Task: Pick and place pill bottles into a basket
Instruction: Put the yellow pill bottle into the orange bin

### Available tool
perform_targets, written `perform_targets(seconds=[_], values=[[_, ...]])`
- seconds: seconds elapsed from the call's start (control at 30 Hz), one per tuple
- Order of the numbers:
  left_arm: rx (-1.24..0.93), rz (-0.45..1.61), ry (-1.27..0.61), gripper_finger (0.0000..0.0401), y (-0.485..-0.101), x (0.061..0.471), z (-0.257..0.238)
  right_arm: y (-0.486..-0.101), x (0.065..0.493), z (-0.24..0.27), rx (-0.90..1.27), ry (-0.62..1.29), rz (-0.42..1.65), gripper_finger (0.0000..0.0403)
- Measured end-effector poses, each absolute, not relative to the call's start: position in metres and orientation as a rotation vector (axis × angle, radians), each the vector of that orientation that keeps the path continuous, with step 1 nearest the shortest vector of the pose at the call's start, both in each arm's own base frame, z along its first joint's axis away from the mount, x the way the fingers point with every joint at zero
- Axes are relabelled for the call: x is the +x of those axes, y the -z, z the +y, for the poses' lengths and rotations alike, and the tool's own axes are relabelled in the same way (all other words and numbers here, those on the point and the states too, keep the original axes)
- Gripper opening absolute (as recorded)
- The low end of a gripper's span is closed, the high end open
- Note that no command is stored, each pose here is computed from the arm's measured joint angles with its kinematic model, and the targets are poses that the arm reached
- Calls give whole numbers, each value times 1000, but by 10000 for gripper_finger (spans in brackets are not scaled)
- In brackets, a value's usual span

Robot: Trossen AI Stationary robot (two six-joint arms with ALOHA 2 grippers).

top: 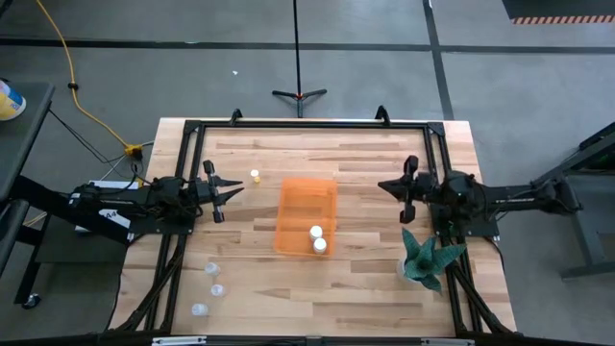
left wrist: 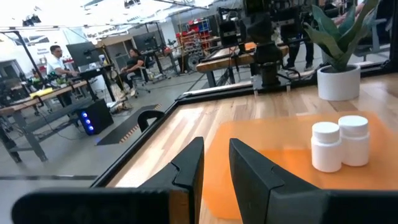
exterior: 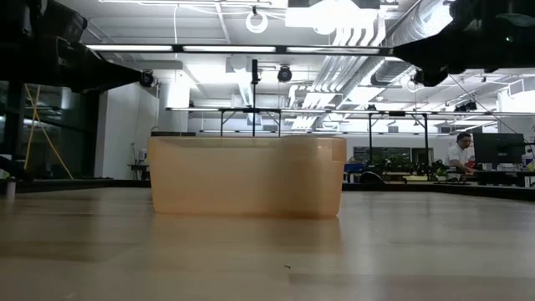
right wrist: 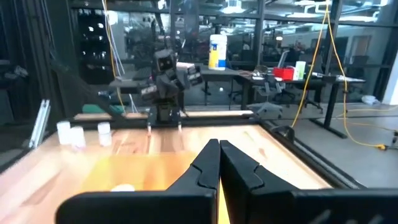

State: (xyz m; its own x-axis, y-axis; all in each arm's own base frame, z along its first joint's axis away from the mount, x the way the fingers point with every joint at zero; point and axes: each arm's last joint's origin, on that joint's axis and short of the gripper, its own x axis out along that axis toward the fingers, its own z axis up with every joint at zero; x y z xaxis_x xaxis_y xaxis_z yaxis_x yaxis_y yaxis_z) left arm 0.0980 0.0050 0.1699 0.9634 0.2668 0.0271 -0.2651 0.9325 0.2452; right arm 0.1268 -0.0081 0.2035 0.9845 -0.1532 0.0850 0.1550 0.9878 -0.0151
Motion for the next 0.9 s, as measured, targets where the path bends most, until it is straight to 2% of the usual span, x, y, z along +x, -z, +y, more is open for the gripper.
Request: perform_targets(seconds=[0.27,0.73,0.9], values=[[250,6,-271,111,-170,98,5,-187,119,-4,1,195,-71,0],[224,2,-268,111,-170,98,5,-178,106,-1,-17,92,-89,0],[221,1,-269,111,-170,98,5,-174,106,-3,21,157,-65,0]])
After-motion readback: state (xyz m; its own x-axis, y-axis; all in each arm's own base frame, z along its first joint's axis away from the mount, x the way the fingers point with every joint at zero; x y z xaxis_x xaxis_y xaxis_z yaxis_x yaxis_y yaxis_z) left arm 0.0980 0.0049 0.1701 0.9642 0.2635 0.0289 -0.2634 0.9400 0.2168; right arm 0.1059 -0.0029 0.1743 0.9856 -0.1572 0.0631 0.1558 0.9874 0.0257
